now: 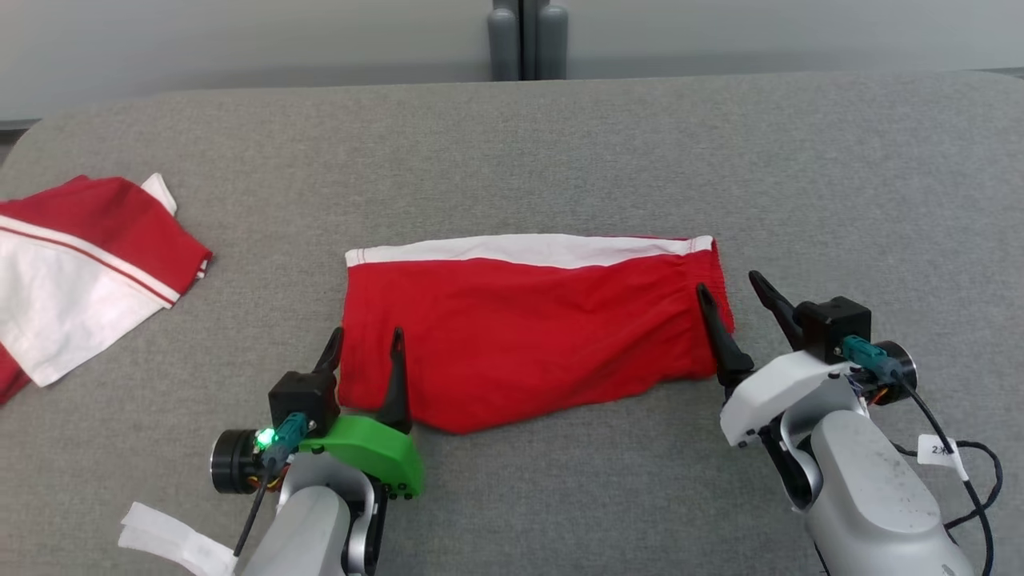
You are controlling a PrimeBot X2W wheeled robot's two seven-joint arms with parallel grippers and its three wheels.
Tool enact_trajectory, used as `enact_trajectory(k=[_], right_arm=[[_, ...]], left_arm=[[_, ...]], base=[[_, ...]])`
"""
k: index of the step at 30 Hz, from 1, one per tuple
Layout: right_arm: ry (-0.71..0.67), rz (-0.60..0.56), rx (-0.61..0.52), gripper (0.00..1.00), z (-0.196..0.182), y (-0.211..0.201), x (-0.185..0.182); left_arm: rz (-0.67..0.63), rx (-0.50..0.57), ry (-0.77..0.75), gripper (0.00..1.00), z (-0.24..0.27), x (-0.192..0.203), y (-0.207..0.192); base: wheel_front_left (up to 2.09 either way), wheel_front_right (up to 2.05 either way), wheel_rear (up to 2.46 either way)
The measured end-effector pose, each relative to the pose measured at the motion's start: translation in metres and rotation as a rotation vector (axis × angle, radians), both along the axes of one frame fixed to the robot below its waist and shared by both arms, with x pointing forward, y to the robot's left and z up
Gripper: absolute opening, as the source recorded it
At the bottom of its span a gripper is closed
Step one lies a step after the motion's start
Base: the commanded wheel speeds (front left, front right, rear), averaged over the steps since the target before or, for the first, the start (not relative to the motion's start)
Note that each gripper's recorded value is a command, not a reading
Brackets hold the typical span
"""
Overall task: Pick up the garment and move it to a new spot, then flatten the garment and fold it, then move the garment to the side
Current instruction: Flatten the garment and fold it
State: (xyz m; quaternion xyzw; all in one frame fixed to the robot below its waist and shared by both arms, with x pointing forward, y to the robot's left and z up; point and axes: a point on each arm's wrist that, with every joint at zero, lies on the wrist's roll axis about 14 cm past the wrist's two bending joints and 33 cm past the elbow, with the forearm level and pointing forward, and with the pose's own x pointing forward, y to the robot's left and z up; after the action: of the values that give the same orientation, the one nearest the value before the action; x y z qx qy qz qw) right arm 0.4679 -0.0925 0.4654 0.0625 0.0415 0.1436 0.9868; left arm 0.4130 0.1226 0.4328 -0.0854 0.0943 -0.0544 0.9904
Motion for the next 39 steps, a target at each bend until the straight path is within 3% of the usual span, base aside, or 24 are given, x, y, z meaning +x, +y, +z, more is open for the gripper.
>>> enact_trajectory(k=[9, 16, 17, 18, 19, 21, 28, 39], right_arm=[[0.169, 0.017, -0.017, 1.00, -0.053, 0.012, 0.008], [0.255, 0.037, 0.116, 1.00, -0.071, 0.032, -0.002], [0.258, 0.043, 0.136, 0.89, -0.071, 0.035, -0.004], [0.261, 0.053, 0.154, 0.60, -0.070, 0.040, -0.006], [0.269, 0.056, 0.171, 0.44, -0.071, 0.042, -0.009], [0.270, 0.057, 0.196, 0.00, -0.069, 0.044, -0.010], [0.252, -0.046, 0.269, 0.00, -0.062, 0.017, -0.005], [0.152, -0.284, 0.201, 0.00, -0.042, -0.098, -0.002]], left_arm=[[0.067, 0.007, 0.051, 1.00, -0.016, -0.012, 0.021], [0.080, 0.011, 0.078, 1.00, -0.025, -0.015, 0.024], [0.077, 0.011, 0.078, 1.00, -0.025, -0.014, 0.023], [0.073, 0.011, 0.078, 1.00, -0.026, -0.014, 0.021], [0.069, 0.010, 0.078, 1.00, -0.026, -0.013, 0.020], [0.062, 0.010, 0.078, 1.00, -0.026, -0.012, 0.017], [0.043, 0.007, 0.073, 1.00, -0.025, -0.009, 0.010], [-0.016, -0.005, 0.078, 1.00, -0.027, -0.011, -0.011]], base=[[0.00, 0.00, 0.00], [0.00, 0.00, 0.00], [0.00, 0.00, 0.00], [0.00, 0.00, 0.00], [0.00, 0.00, 0.00], [0.00, 0.00, 0.00], [0.00, 0.00, 0.00], [0.00, 0.00, 0.00]])
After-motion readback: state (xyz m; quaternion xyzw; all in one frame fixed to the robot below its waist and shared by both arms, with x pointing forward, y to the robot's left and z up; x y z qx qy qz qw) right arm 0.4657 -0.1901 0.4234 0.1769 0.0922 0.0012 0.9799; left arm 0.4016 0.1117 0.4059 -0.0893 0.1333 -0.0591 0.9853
